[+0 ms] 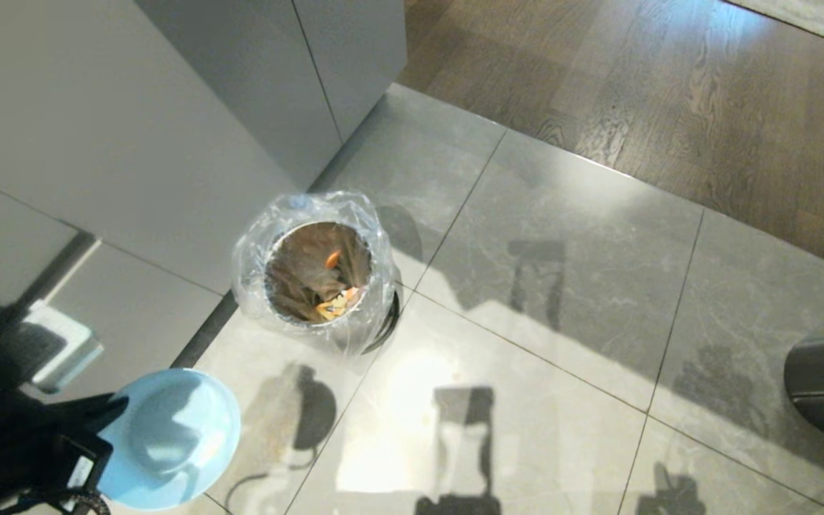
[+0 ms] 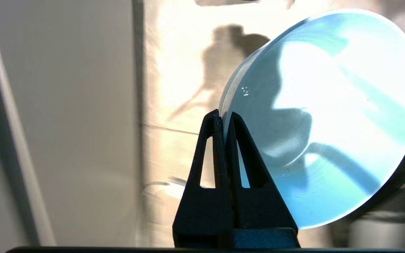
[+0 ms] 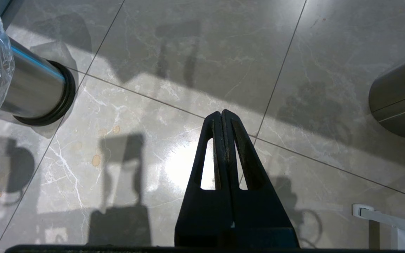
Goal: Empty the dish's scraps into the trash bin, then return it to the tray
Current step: Put the bowl back to the table
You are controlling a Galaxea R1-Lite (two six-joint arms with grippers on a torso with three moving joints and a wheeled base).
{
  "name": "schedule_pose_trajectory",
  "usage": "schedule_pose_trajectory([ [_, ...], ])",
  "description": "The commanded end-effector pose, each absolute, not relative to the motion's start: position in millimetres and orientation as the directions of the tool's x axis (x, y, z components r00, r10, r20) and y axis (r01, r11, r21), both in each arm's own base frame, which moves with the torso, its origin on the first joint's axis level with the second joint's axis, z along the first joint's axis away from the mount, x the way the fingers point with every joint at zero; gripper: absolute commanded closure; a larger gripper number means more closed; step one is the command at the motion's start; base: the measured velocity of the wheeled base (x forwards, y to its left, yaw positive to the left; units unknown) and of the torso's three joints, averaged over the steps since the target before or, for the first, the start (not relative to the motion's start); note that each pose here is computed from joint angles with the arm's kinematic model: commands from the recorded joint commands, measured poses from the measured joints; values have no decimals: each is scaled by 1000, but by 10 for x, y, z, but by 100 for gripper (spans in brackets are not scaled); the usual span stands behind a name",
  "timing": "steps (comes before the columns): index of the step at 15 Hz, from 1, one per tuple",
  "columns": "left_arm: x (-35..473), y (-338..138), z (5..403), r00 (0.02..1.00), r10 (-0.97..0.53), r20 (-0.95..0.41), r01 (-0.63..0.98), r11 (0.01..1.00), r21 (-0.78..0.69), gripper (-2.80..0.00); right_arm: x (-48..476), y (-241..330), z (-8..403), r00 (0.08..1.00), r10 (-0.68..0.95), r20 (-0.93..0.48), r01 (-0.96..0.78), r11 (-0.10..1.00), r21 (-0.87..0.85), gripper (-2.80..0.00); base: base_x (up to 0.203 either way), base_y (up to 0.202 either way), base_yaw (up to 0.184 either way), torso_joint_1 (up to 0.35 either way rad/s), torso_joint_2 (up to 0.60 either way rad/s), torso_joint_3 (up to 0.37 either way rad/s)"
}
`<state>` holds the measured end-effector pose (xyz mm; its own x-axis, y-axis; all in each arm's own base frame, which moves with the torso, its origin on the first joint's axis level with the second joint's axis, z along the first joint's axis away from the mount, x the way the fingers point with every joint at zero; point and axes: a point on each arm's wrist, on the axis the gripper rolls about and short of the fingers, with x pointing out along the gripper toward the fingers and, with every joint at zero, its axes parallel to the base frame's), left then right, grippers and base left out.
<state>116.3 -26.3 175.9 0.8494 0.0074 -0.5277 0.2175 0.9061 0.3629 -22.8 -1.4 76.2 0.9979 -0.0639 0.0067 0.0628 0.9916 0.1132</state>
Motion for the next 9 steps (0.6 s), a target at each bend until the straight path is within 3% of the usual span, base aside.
schedule_pose_trajectory([
  [1, 908, -193, 1722, 880, -7, -474, 139, 960, 244, 0, -228, -14, 763, 998, -64, 8, 63, 992, 114, 0, 0, 0, 0, 0, 0, 0],
  [6, 417, -36, 1377, 917, 27, -398, 54, 980, 190, 0, -227, -14, 763, 998, -64, 6, 63, 992, 114, 0, 0, 0, 0, 0, 0, 0],
  [9, 279, -22, 1142, 932, -49, -358, 103, 986, 132, 0, -228, -14, 763, 998, -64, 7, 63, 992, 114, 0, 0, 0, 0, 0, 0, 0],
])
